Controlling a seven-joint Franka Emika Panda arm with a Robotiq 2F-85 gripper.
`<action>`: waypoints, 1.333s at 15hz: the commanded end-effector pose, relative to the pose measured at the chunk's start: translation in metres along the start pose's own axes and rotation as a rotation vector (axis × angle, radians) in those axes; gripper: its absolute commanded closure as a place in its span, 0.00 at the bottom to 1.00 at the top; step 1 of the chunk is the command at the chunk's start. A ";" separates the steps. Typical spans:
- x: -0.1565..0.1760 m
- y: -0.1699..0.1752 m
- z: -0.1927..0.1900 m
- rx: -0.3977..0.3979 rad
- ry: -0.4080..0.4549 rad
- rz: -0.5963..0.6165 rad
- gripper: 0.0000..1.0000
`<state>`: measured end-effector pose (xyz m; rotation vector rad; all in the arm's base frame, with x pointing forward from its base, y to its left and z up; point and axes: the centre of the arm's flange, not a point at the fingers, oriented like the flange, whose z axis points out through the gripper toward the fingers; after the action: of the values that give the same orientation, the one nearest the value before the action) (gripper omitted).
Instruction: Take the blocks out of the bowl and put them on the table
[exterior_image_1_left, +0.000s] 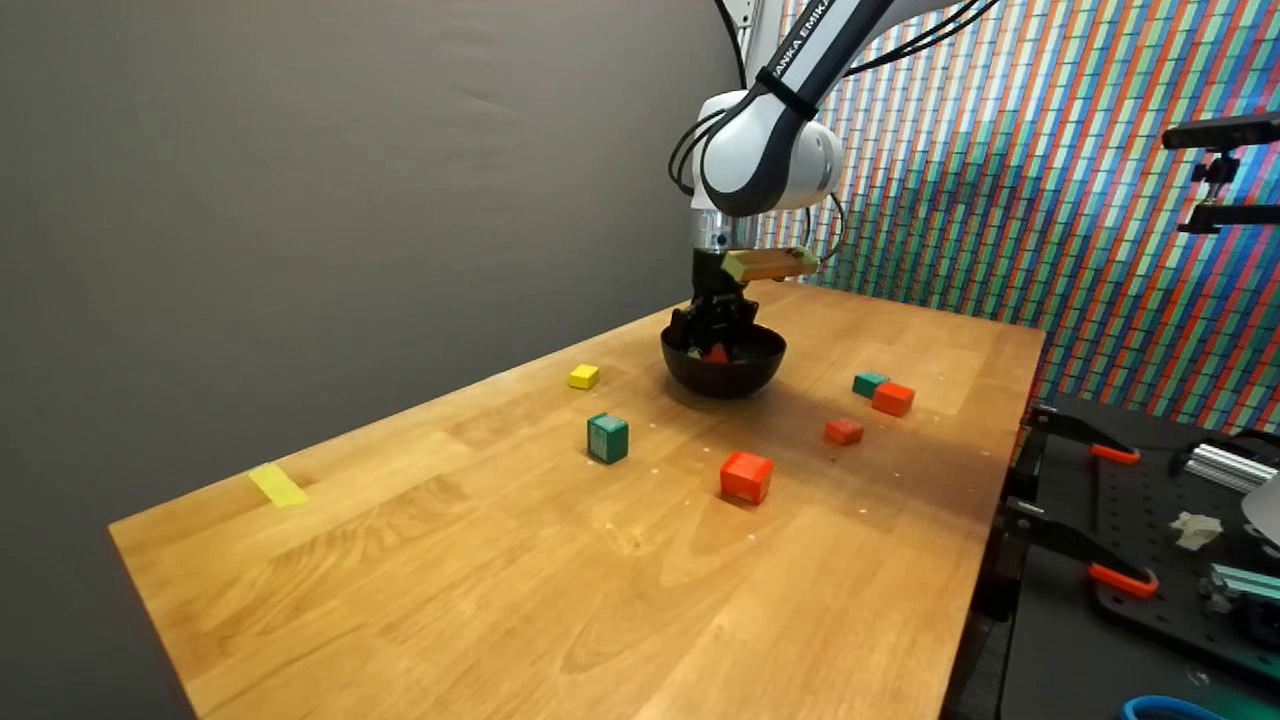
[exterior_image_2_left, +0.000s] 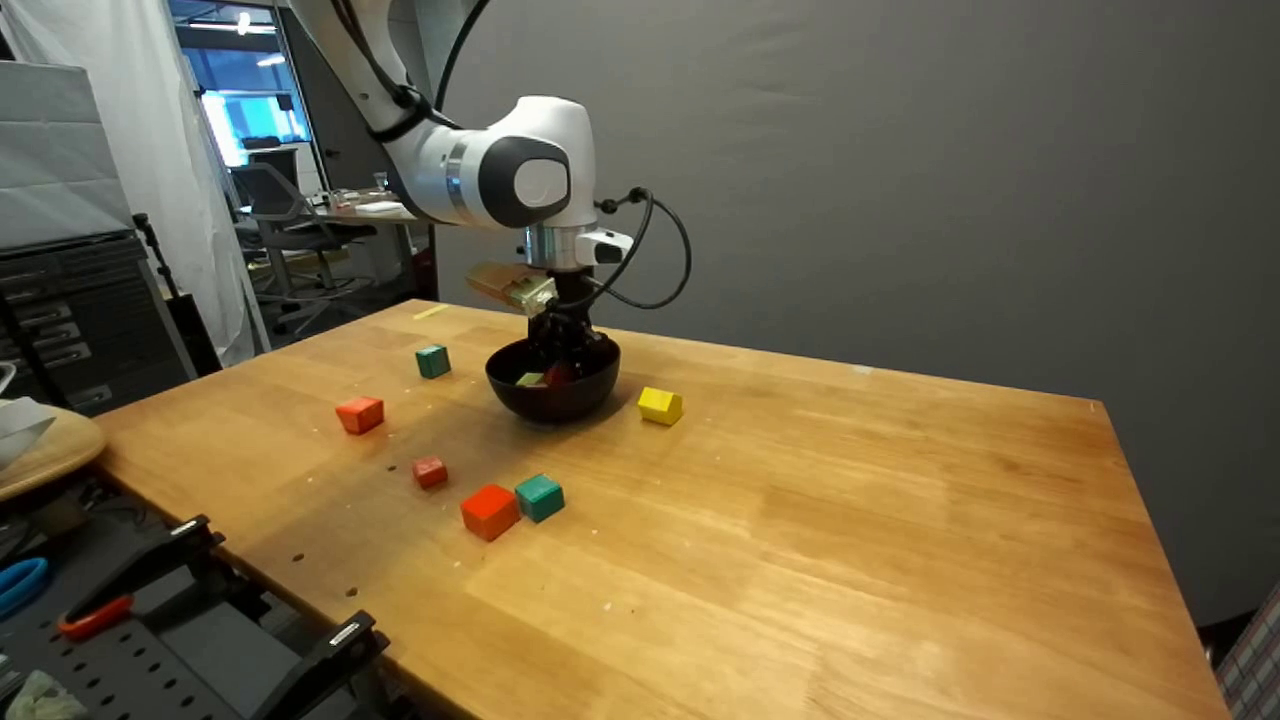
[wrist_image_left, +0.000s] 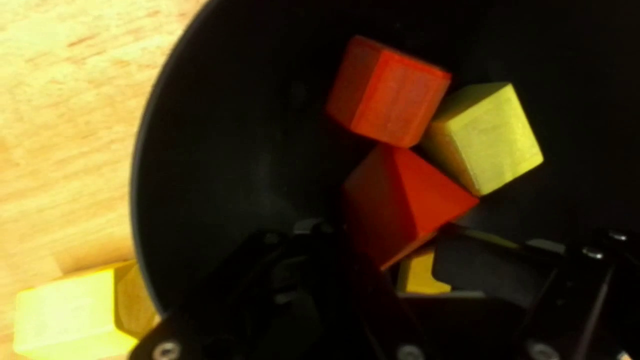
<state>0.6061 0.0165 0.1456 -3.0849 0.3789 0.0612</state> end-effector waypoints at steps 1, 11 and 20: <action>0.008 -0.004 -0.016 0.022 0.004 0.009 0.86; 0.017 0.013 -0.043 0.128 -0.038 0.122 0.63; 0.012 0.000 -0.031 0.129 -0.062 0.097 0.00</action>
<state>0.6185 0.0070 0.1713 -2.9411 0.5200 0.1142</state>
